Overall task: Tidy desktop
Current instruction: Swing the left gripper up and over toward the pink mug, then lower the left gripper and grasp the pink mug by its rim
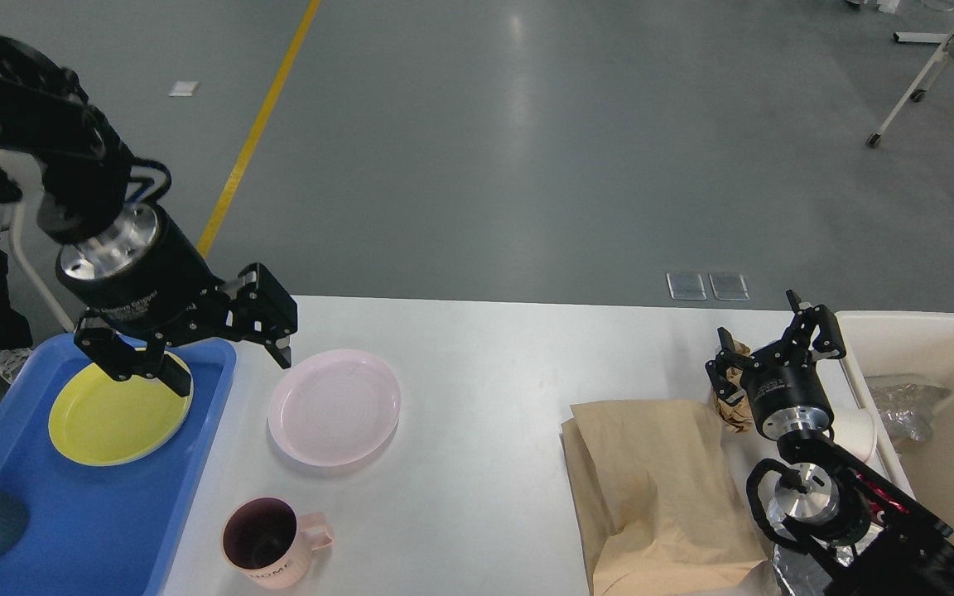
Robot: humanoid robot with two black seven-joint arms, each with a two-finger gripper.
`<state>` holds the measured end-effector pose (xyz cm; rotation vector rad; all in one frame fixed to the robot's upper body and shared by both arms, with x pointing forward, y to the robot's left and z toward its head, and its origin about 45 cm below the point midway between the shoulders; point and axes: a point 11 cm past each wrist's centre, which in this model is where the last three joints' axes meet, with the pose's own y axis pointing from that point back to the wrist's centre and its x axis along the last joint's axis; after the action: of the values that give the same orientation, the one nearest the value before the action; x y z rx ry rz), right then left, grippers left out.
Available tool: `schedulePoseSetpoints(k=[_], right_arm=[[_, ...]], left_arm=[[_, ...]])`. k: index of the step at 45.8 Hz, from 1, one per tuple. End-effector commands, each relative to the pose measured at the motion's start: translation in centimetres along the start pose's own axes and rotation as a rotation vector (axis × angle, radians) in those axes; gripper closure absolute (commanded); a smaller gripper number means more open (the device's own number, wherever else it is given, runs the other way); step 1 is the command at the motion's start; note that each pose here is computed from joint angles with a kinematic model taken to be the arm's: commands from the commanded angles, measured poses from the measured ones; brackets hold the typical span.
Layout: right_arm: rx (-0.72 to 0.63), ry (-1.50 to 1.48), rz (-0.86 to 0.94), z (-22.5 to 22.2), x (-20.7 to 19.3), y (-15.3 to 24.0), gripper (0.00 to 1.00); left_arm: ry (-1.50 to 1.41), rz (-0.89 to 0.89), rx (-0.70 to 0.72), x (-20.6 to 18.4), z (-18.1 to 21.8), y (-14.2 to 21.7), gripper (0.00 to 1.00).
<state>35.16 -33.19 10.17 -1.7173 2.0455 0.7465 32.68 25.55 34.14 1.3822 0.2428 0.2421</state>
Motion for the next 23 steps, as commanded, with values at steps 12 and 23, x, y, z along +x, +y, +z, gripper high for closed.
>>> schedulePoseSetpoints(k=[12, 23], right_arm=[[0.000, 0.000, 0.000, 0.0, 0.0, 0.0, 0.00], [0.000, 0.000, 0.000, 0.0, 0.0, 0.0, 0.00]], left_arm=[[-0.113, -0.055, 0.129, -0.9, -7.9, -9.2, 0.06], [-0.230, -0.065, 0.177, -2.4, -10.3, -13.6, 0.06]])
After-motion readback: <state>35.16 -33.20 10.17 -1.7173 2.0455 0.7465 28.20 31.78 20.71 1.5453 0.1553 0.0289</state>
